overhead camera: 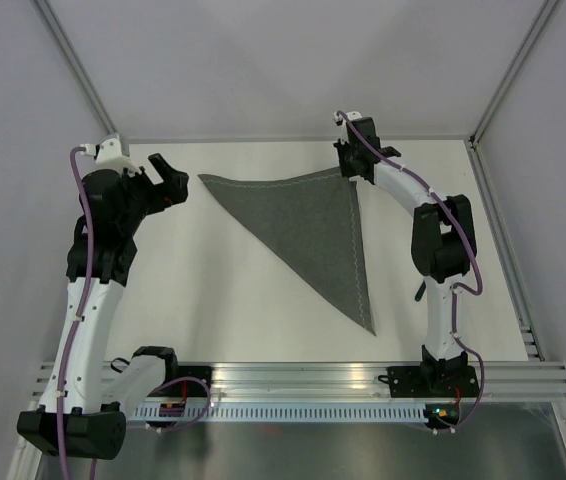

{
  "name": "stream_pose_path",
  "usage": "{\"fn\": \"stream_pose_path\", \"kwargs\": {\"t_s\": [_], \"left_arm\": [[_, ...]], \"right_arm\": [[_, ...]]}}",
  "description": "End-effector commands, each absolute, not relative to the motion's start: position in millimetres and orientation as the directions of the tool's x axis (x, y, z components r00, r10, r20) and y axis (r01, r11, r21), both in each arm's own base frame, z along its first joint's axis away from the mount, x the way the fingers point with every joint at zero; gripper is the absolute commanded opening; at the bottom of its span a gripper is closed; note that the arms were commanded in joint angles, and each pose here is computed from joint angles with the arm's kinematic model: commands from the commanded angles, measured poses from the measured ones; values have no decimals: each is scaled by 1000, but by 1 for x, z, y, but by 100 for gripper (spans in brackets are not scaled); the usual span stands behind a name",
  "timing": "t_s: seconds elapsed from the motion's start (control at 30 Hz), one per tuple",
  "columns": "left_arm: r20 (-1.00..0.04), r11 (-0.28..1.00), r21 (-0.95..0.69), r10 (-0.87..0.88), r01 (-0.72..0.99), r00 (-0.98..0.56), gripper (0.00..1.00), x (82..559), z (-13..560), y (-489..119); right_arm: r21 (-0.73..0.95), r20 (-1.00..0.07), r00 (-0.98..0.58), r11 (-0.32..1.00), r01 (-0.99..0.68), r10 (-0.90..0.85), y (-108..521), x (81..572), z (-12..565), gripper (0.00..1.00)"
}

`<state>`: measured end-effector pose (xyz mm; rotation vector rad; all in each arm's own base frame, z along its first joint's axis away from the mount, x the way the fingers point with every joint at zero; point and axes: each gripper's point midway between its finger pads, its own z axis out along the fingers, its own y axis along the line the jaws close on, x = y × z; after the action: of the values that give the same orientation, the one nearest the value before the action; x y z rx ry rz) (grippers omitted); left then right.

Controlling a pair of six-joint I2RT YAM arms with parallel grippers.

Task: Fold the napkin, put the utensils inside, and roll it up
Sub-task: Fold the napkin

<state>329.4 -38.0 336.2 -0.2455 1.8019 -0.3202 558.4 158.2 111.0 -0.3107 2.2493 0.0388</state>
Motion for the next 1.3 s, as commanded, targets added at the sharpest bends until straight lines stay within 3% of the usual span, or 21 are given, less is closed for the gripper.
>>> {"fn": "stream_pose_path", "kwargs": {"t_s": [0.0, 0.57, 0.7, 0.93, 1.27], "left_arm": [[-901, 925, -378, -362, 24, -239, 100, 332, 341, -43], [-895, 924, -382, -366, 18, -255, 100, 335, 330, -44], [-891, 922, -388, -369, 20, -263, 100, 338, 326, -45], [-884, 916, -400, -378, 27, -276, 100, 341, 314, -48], [-837, 833, -516, -443, 197, -319, 100, 340, 287, -87]], "right_arm": [[-84, -791, -581, 974, -209, -192, 153, 573, 127, 0], [-101, -754, -620, 971, -216, -216, 152, 573, 95, 2], [-113, -744, -633, 974, -199, -215, 147, 572, 89, 11], [-127, -748, -630, 977, -173, -209, 138, 574, 93, 52], [-74, -744, -648, 984, -160, -162, 112, 559, 121, 54]]}}
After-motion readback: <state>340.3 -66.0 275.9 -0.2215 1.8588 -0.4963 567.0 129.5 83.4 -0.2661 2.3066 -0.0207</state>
